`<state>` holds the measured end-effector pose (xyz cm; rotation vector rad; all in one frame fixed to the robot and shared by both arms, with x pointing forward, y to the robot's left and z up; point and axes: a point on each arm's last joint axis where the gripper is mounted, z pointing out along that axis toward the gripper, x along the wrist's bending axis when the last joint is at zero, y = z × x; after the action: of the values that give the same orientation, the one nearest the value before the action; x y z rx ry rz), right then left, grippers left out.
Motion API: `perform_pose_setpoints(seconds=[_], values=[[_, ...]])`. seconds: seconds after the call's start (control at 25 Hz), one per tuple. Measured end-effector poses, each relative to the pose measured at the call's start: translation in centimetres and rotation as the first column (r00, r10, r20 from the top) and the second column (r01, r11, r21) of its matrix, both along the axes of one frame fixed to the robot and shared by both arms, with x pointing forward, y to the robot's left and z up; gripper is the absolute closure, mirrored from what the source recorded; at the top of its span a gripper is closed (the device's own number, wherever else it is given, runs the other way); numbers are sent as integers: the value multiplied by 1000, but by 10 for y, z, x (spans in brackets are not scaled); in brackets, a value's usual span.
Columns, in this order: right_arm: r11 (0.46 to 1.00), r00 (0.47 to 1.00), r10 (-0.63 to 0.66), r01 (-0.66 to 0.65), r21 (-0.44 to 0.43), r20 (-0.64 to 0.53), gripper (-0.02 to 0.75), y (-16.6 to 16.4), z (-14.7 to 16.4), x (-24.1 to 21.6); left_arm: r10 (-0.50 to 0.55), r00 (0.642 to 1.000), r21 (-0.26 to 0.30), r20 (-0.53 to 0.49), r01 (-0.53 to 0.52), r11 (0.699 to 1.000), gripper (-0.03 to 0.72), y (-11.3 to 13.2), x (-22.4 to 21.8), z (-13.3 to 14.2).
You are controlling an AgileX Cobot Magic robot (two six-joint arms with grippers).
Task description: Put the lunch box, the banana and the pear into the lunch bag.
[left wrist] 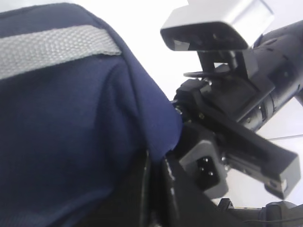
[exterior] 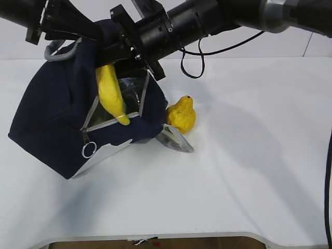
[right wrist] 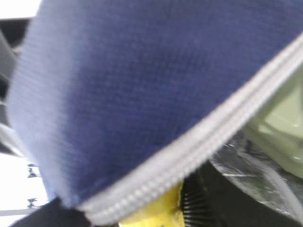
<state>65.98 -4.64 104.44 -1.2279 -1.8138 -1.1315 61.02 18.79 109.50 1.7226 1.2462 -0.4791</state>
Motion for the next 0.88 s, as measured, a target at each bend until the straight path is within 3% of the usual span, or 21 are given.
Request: perform_pose_setpoints(seconds=[0.88], values=[[992,996,-67,73,103,-56,460,1,-4,11,23,1000,-2,10,-23,1000,680,1,2,0]])
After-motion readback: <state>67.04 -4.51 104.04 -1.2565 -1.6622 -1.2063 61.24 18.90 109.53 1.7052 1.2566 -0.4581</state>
